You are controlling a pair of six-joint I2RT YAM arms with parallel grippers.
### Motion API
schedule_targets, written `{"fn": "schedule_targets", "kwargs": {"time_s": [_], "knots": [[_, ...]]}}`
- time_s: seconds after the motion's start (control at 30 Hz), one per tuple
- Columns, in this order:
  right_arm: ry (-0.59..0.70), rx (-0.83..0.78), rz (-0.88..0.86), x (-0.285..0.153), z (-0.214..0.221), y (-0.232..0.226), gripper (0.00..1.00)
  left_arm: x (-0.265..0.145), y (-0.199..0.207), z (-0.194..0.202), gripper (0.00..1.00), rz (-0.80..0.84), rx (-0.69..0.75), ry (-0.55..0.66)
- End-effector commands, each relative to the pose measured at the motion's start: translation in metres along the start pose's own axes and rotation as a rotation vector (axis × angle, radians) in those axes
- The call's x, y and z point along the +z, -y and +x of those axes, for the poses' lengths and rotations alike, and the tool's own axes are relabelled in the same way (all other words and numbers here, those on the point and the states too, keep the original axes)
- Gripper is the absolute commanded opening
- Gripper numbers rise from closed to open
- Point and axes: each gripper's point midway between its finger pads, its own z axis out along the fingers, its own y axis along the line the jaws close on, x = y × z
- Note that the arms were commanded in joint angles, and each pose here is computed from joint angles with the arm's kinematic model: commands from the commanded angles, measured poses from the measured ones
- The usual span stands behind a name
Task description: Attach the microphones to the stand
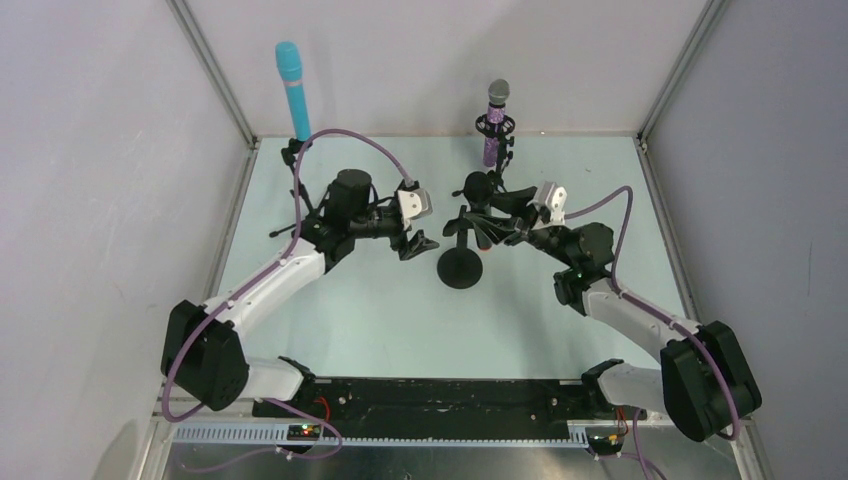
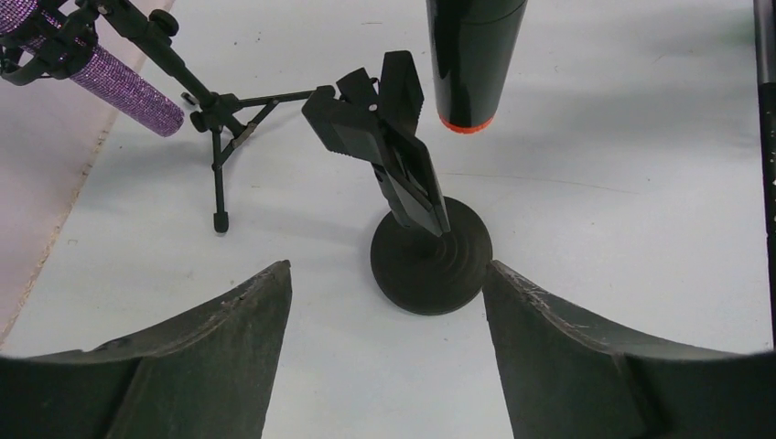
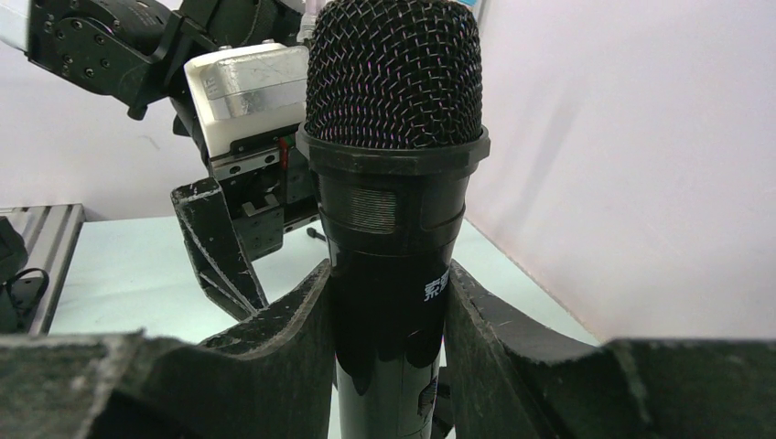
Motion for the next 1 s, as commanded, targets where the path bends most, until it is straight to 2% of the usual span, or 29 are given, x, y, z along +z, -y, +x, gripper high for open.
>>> {"fn": "schedule_targets", "kwargs": {"time_s": [0.0, 0.1, 0.27, 0.43, 0.67, 0.97], "knots": [[0.053, -0.085, 0.076, -0.005, -0.026, 0.011, 0.00, -0.006, -0.009, -0.026, 0.83, -0.036, 0.074, 0.050], [0.047, -0.080, 0.116, -0.011, -0.026, 0.016, 0.00, -0.005, -0.006, -0.029, 0.87, -0.018, 0.075, 0.062], [0.024, -0.062, 0.182, -0.017, -0.021, 0.026, 0.00, 0.006, 0.007, -0.038, 0.88, 0.025, 0.096, 0.076], [0.000, -0.042, 0.238, -0.018, -0.012, 0.038, 0.00, 0.022, 0.022, -0.045, 0.82, 0.078, 0.090, 0.081], [-0.023, -0.040, 0.225, -0.003, 0.003, 0.048, 0.00, 0.039, 0.050, -0.058, 0.75, 0.146, 0.080, 0.095], [-0.007, -0.019, 0.191, 0.016, 0.009, 0.055, 0.00, 0.053, 0.066, -0.061, 0.77, 0.179, 0.070, 0.095]]}}
